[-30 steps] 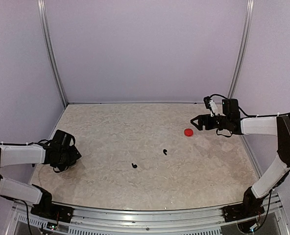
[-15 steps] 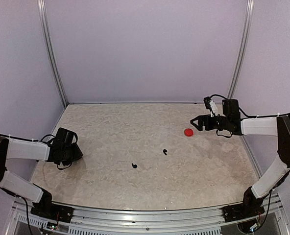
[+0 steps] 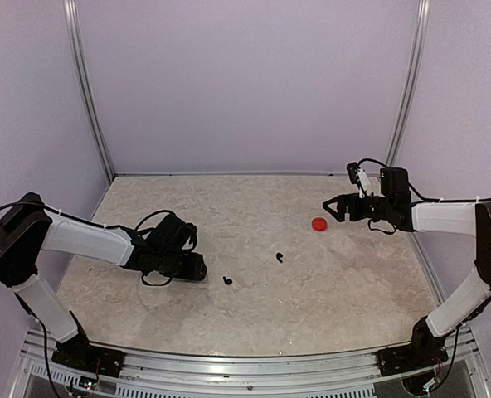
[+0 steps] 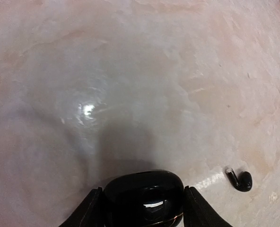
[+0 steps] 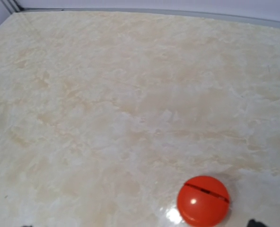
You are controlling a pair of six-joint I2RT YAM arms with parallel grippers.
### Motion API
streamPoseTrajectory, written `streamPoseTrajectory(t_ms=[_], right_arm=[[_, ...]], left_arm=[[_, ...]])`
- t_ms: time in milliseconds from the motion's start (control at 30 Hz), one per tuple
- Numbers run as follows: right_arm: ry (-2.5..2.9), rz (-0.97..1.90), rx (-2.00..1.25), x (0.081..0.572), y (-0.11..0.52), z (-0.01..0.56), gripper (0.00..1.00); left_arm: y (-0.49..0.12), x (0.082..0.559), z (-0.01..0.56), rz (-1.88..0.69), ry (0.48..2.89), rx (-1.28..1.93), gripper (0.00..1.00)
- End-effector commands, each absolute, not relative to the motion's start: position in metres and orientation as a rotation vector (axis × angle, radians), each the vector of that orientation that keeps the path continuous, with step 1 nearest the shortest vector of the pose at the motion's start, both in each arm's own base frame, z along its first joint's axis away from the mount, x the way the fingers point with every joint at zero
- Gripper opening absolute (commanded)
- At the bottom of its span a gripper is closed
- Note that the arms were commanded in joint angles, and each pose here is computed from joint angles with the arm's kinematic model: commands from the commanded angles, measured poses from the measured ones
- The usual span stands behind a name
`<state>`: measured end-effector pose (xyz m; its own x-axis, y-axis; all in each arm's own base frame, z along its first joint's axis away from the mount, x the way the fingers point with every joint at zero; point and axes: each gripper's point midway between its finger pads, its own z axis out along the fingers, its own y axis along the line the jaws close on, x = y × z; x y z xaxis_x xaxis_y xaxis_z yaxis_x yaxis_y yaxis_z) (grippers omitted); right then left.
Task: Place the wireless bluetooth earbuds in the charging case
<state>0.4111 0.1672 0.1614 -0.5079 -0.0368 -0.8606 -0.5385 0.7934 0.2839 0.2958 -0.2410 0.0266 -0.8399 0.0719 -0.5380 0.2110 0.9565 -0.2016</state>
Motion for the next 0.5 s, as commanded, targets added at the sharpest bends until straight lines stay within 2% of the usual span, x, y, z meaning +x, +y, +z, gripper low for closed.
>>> streamPoseTrajectory(t_ms=[0,167,467], right_arm=[[1.972,0.729,-0.451,0.396,0.176,0.178,0.97],[1.946,0.773,-0.469,0.388,0.183,0.19,0.97],[1.927,0.778,-0.484,0.381,0.186,0.203,0.98]], left_arm=[[-0.252,0.219,-0.014,-0.303,2.759,0.619,0.47],[-0.278,0.181,-0.01,-0.329,2.72,0.926,0.51],[-0.293,0.165,-0.005,-0.315,2.617,1.151,0.71]])
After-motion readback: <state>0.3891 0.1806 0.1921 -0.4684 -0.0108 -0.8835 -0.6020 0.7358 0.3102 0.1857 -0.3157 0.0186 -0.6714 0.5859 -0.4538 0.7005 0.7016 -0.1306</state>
